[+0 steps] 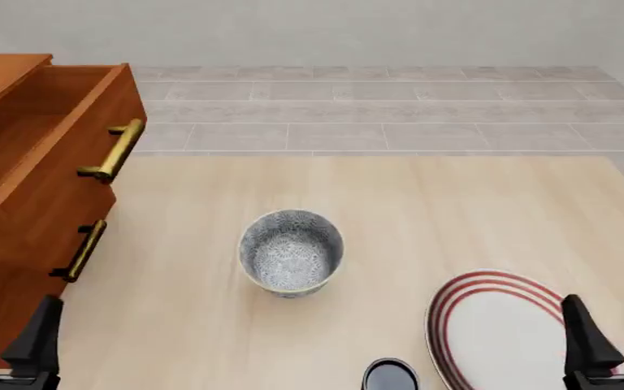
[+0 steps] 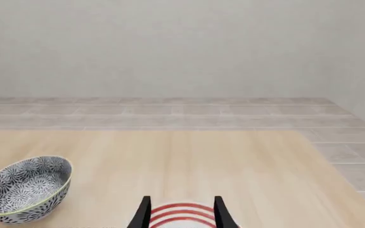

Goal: Put the ketchup in the top drawer of the cabinet.

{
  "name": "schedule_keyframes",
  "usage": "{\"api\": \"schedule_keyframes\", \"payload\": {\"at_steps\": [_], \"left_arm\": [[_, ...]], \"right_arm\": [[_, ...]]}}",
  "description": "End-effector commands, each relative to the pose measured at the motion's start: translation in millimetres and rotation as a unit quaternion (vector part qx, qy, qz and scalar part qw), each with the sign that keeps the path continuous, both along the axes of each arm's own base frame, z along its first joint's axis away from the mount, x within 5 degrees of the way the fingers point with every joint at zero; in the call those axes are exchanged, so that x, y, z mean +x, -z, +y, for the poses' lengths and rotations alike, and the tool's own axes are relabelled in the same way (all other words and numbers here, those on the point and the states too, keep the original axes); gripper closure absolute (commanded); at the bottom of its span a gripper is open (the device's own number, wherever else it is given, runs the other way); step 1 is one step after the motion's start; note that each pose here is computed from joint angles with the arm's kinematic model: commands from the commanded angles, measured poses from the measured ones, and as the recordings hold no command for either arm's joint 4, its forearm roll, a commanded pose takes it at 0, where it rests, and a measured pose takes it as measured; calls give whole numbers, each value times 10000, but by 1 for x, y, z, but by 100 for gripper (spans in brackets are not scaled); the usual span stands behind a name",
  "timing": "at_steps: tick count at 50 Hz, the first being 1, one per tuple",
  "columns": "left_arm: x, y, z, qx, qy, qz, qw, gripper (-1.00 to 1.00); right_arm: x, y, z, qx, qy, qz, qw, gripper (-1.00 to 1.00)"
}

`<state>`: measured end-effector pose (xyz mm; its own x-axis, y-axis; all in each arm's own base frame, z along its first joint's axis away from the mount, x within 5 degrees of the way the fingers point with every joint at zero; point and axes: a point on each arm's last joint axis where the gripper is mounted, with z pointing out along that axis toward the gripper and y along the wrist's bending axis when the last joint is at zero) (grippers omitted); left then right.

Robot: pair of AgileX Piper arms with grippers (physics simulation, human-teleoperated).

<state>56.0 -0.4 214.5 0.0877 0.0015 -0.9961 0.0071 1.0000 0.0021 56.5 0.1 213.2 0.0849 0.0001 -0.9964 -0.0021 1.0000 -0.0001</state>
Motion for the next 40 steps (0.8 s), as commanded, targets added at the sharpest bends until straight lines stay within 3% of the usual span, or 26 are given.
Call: {"api": "schedule_keyframes", "payload": {"at_steps": [1,9,13,15,17,20,22,28,33,35,40], "left_arm": [[-3,-15,-2,-24,203,-17,9998,-100],[-12,-46,-4,-18,513,-229,9984,-100],[-18,-59,-6,27,776,-185,9968,-100],[-23,-67,-7,-114,1006,-42,9949,-100],[-25,-67,-8,-257,1304,259,9908,-100],[-29,-70,-11,170,1921,316,9807,-100],[-31,-69,-12,159,2259,489,9728,-100],[-31,-65,-15,407,2627,574,9623,-100],[-29,-67,-19,281,2960,693,9522,-100],[-23,-73,-25,-31,3146,850,9454,-100],[-9,-81,-40,177,3459,850,9342,-100]], "right_arm": [[2,0,0,-20,-27,66,10000,-100],[2,1,0,2,-2,89,10000,-100],[2,1,0,3,-8,95,10000,-100],[2,1,0,-3,1,97,10000,-100],[2,1,0,5,11,103,9999,-100],[2,1,0,6,5,105,9999,-100],[2,1,0,47,-9,94,9999,-100],[1,1,1,91,-50,83,9999,-100],[1,1,0,102,-35,81,9999,-100],[0,1,1,104,-59,40,9999,-100],[-1,-3,2,91,-177,-92,9998,-100]]}}
